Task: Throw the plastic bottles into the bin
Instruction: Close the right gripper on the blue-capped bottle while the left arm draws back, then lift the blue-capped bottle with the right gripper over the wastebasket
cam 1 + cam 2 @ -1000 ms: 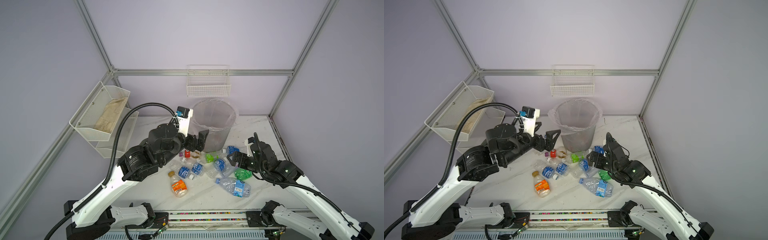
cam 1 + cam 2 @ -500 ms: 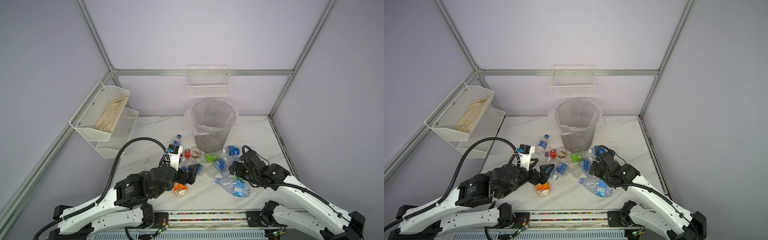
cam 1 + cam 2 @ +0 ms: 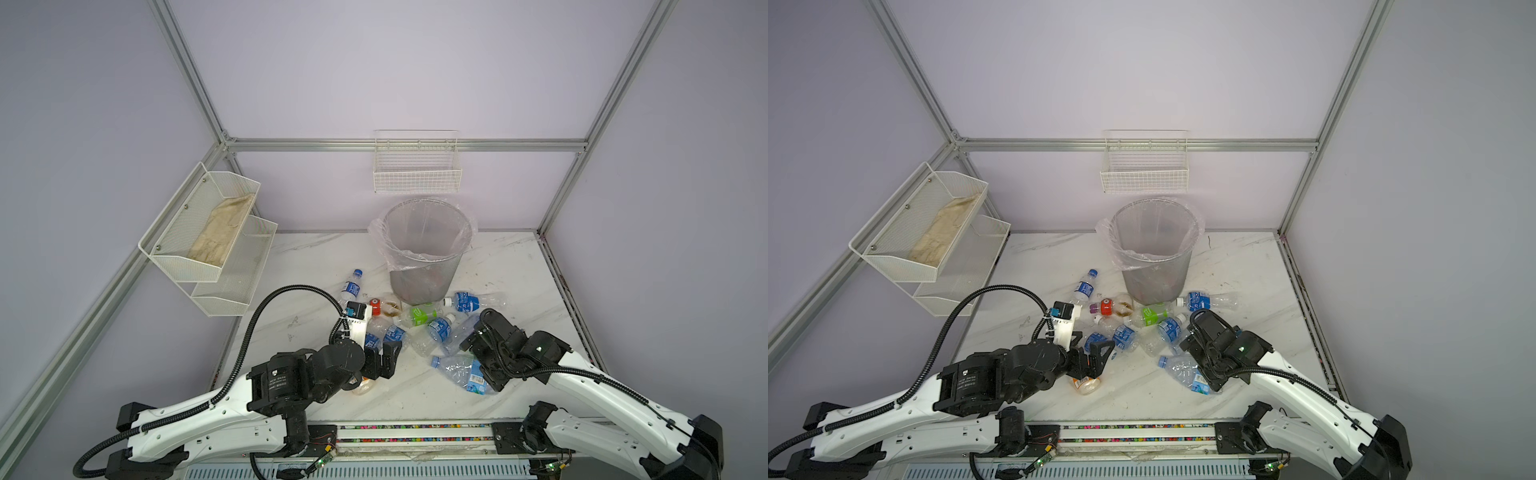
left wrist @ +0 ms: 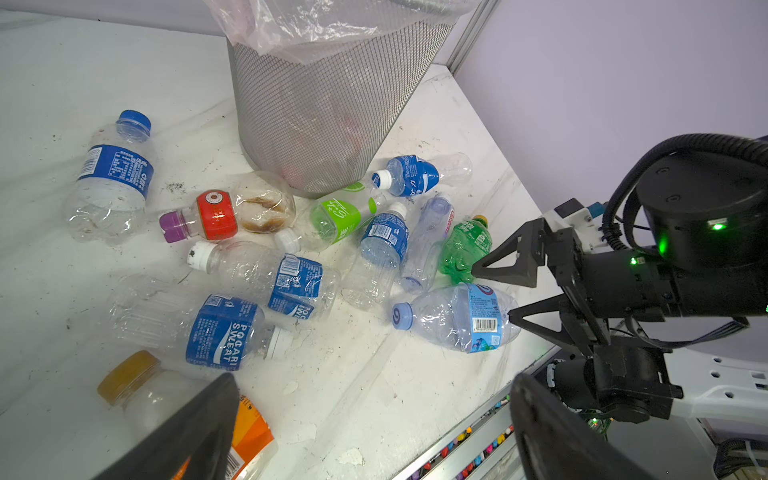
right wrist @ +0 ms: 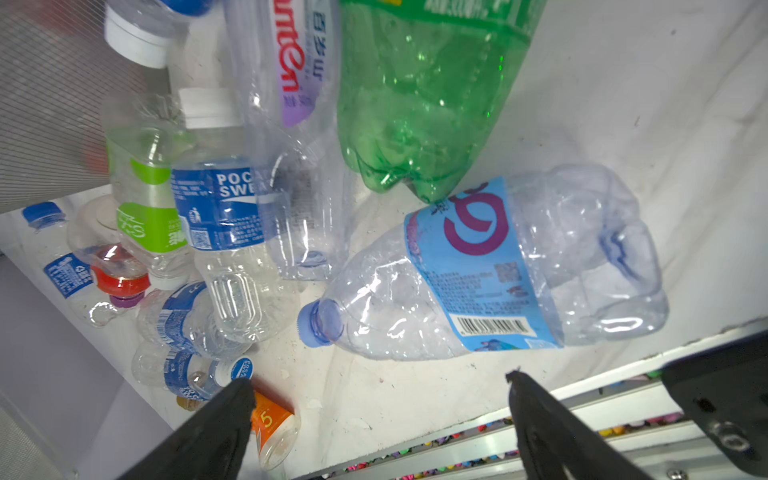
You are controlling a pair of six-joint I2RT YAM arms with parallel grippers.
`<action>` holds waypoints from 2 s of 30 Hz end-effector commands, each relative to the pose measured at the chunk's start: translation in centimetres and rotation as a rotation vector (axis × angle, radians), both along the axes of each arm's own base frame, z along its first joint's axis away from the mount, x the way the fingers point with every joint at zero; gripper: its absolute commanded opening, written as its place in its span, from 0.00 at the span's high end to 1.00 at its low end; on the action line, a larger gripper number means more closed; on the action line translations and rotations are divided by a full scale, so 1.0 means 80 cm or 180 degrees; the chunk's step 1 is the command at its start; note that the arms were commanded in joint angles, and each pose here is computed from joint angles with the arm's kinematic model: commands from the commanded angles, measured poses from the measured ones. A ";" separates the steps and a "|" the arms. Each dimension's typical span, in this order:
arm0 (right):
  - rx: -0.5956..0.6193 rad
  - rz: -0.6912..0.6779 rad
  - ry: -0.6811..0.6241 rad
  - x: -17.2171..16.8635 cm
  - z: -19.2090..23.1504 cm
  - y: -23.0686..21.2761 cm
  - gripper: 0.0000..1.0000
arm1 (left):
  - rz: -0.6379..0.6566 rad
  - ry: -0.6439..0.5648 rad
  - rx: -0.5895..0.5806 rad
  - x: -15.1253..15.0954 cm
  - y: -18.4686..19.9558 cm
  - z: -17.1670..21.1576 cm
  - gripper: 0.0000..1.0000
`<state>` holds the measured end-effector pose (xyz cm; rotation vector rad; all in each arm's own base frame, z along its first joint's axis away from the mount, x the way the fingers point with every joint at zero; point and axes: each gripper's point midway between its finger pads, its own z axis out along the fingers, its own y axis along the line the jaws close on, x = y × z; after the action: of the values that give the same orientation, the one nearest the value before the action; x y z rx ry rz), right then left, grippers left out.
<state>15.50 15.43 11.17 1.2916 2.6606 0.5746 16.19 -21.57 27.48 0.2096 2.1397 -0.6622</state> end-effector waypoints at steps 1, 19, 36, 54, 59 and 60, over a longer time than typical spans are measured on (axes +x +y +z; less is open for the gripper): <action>0.0283 -0.0834 0.0571 -0.038 -0.021 0.002 0.03 | 0.0107 -0.0013 -0.0014 0.005 0.002 -0.006 0.00; 0.0539 -0.1551 0.0366 -0.014 -0.048 0.001 0.02 | 0.0116 -0.0067 -0.0055 0.001 0.017 -0.006 0.00; 0.0383 -0.1851 0.0614 -0.025 -0.081 -0.007 0.03 | 0.0131 -0.0068 -0.0006 -0.001 0.026 -0.013 0.00; 0.0222 -0.2194 0.0617 -0.020 -0.102 -0.021 0.49 | 0.0176 -0.0063 -0.0051 -0.004 0.042 -0.013 0.00; 0.0183 -0.2178 0.0647 -0.022 -0.104 -0.022 0.64 | 0.0177 -0.0049 -0.0079 -0.006 0.045 -0.014 0.00; 0.0176 -0.2158 0.0642 -0.022 -0.103 -0.022 0.69 | 0.0186 -0.0046 -0.0076 -0.006 0.046 -0.014 0.00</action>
<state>16.58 15.39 5.00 1.6110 2.4080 0.5825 15.56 -18.30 27.57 0.1583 2.1032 -0.6808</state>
